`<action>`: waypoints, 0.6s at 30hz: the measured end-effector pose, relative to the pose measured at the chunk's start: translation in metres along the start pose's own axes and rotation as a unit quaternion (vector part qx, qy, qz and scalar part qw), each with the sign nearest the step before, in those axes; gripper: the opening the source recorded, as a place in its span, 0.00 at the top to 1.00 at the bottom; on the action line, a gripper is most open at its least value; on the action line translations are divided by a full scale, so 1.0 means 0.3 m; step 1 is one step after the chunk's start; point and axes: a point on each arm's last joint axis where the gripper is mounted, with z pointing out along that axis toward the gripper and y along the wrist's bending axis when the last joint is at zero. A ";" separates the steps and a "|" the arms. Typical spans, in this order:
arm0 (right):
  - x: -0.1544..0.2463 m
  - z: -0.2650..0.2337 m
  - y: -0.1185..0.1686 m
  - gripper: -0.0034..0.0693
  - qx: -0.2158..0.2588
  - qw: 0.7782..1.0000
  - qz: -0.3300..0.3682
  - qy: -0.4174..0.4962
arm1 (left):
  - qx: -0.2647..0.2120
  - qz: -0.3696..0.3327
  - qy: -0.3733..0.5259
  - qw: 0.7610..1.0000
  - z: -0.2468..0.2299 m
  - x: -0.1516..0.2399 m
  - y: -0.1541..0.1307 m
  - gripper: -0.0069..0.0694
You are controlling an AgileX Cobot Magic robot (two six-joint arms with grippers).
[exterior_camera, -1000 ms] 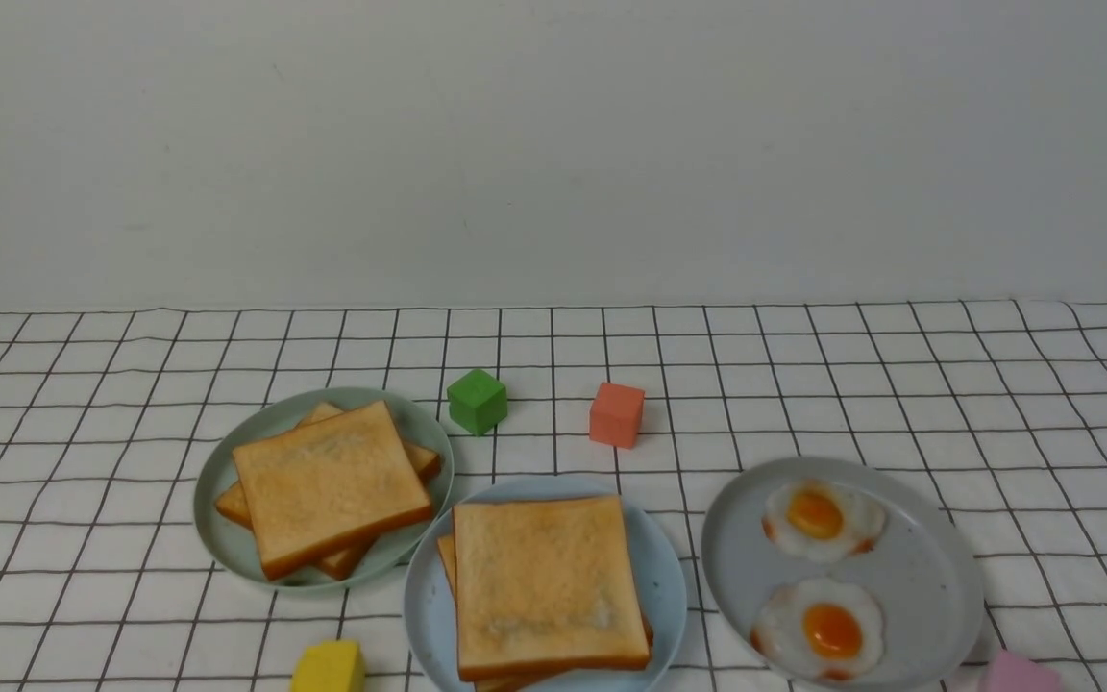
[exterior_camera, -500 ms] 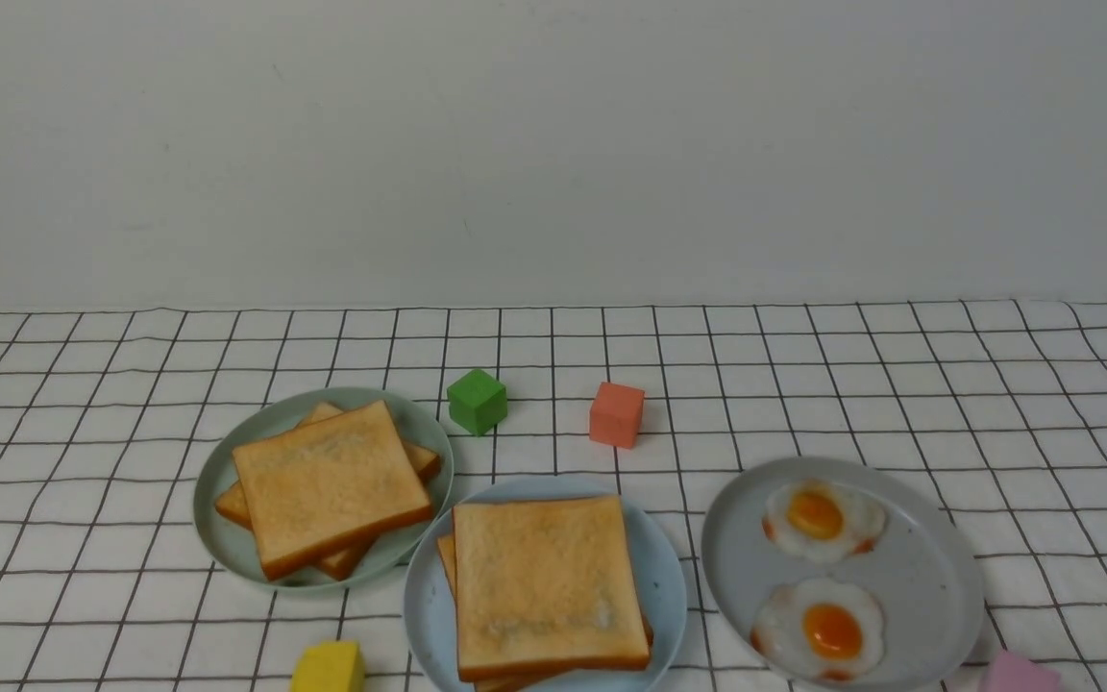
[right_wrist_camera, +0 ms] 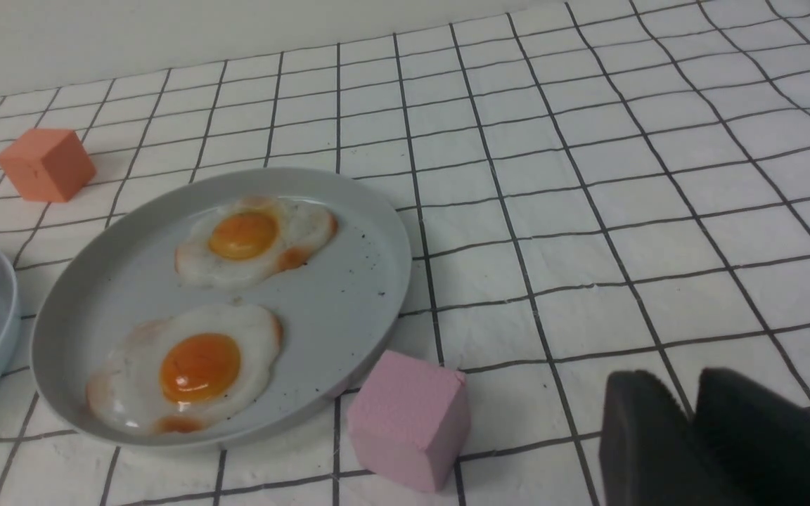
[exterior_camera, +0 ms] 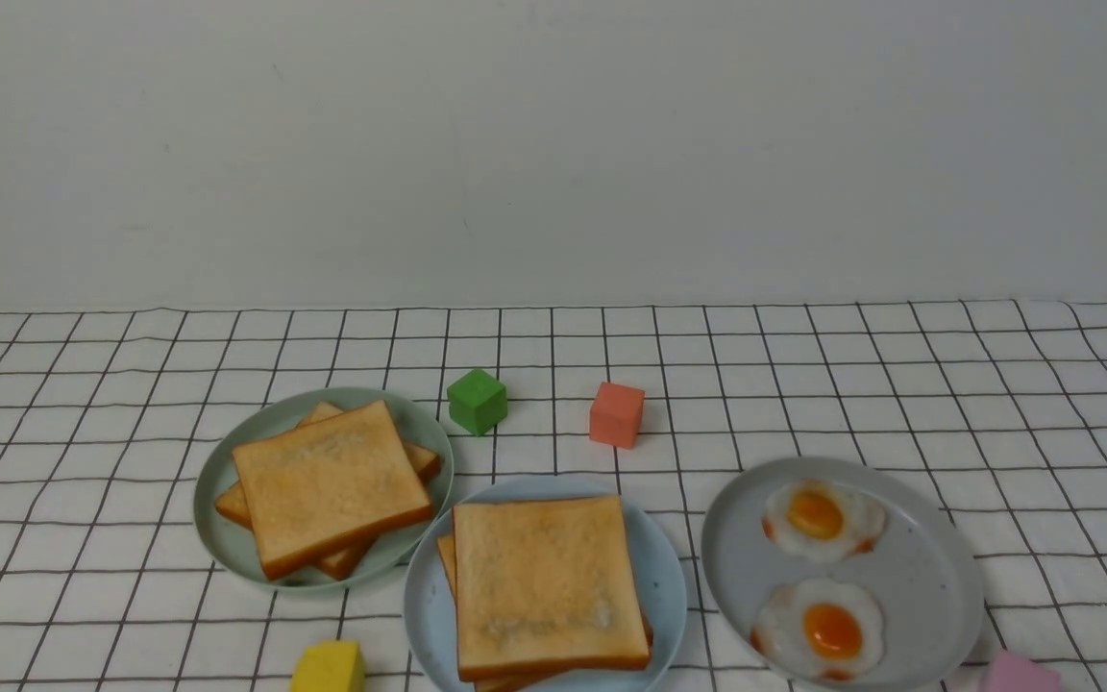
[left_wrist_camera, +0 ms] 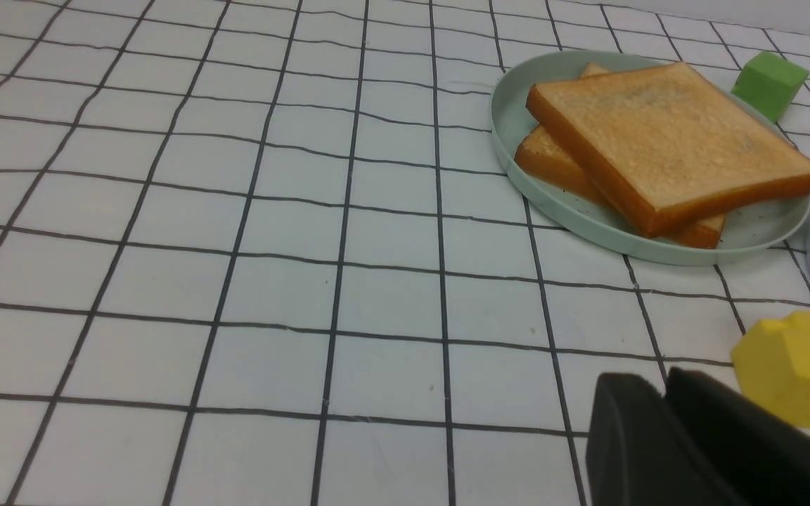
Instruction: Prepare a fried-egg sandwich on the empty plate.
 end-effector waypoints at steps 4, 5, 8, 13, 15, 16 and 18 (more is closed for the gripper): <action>0.000 0.000 0.000 0.76 0.000 1.000 0.000 0.000 | 0.000 0.000 0.000 1.000 0.000 0.000 0.000 0.81; 0.000 0.000 0.000 0.75 0.000 1.000 0.000 0.000 | 0.000 0.000 0.000 1.000 0.000 0.000 0.000 0.80; 0.000 0.000 0.000 0.75 0.000 1.000 0.000 0.000 | 0.000 0.000 0.000 1.000 0.000 0.000 0.000 0.80; 0.000 0.000 0.000 0.74 0.000 1.000 0.000 0.000 | 0.000 0.000 0.000 1.000 0.000 0.000 0.000 0.79; 0.000 0.000 0.000 0.73 0.000 1.000 0.000 0.000 | 0.000 0.000 0.000 1.000 0.000 0.000 0.000 0.79; 0.000 0.000 0.000 0.73 0.000 1.000 0.000 0.000 | 0.000 0.000 0.000 1.000 0.000 0.000 0.000 0.79; 0.000 0.000 0.000 0.73 0.000 1.000 0.000 0.000 | 0.000 0.000 0.000 1.000 0.000 0.000 0.000 0.79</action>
